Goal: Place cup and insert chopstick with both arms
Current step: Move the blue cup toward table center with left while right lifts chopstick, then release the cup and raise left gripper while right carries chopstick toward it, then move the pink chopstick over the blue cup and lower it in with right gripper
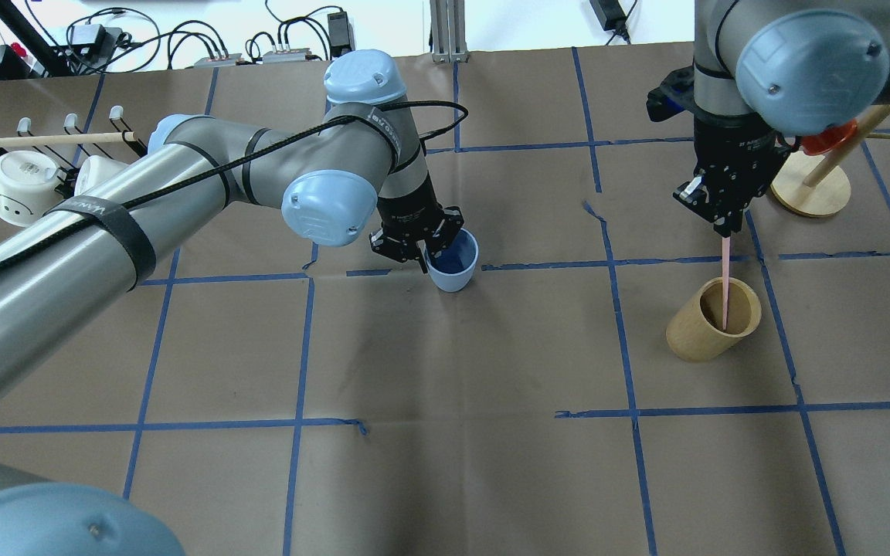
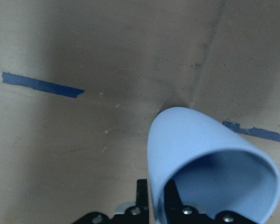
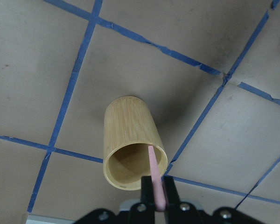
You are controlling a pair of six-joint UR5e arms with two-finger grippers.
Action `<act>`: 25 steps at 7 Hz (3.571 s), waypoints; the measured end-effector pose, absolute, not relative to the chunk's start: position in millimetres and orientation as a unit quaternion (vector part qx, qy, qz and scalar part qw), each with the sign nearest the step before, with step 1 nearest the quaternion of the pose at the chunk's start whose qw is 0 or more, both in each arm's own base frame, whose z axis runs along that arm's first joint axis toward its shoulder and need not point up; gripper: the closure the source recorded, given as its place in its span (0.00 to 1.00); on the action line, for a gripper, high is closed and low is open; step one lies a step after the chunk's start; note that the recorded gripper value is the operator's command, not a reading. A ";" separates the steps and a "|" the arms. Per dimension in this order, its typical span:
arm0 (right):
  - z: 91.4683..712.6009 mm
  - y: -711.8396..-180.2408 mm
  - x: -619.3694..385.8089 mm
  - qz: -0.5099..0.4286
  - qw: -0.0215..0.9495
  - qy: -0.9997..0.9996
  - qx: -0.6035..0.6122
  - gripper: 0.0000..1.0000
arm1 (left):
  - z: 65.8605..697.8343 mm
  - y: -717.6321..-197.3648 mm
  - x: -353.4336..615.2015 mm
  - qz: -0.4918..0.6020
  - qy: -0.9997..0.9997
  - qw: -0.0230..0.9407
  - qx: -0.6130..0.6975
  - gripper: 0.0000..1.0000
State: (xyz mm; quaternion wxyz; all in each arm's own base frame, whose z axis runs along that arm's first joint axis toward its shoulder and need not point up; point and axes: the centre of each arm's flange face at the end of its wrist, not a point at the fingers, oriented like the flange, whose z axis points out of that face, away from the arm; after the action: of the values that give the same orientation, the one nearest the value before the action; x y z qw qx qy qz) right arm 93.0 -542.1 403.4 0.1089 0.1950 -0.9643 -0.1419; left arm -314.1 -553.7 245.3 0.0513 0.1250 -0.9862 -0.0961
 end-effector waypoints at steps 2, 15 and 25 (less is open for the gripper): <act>452.8 -549.1 98.8 -0.088 0.098 -0.974 0.186 0.93 | 272.0 -559.5 -310.9 -0.072 -0.988 0.062 0.125 0.01; 558.0 -537.5 242.8 0.073 -0.110 -0.991 0.018 0.93 | 498.8 -517.2 -120.7 0.013 -1.000 0.016 -0.011 0.00; 419.3 -536.3 310.3 0.041 -0.108 -0.993 0.030 0.88 | 498.7 -516.7 -118.7 0.015 -1.000 0.014 -0.008 0.00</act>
State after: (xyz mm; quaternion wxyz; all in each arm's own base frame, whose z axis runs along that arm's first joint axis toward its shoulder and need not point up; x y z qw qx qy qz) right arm 310.3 -536.3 419.3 -0.1077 0.0301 -0.9929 0.0414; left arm -118.7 -516.7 498.7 0.0142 -0.0083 -0.9998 0.0146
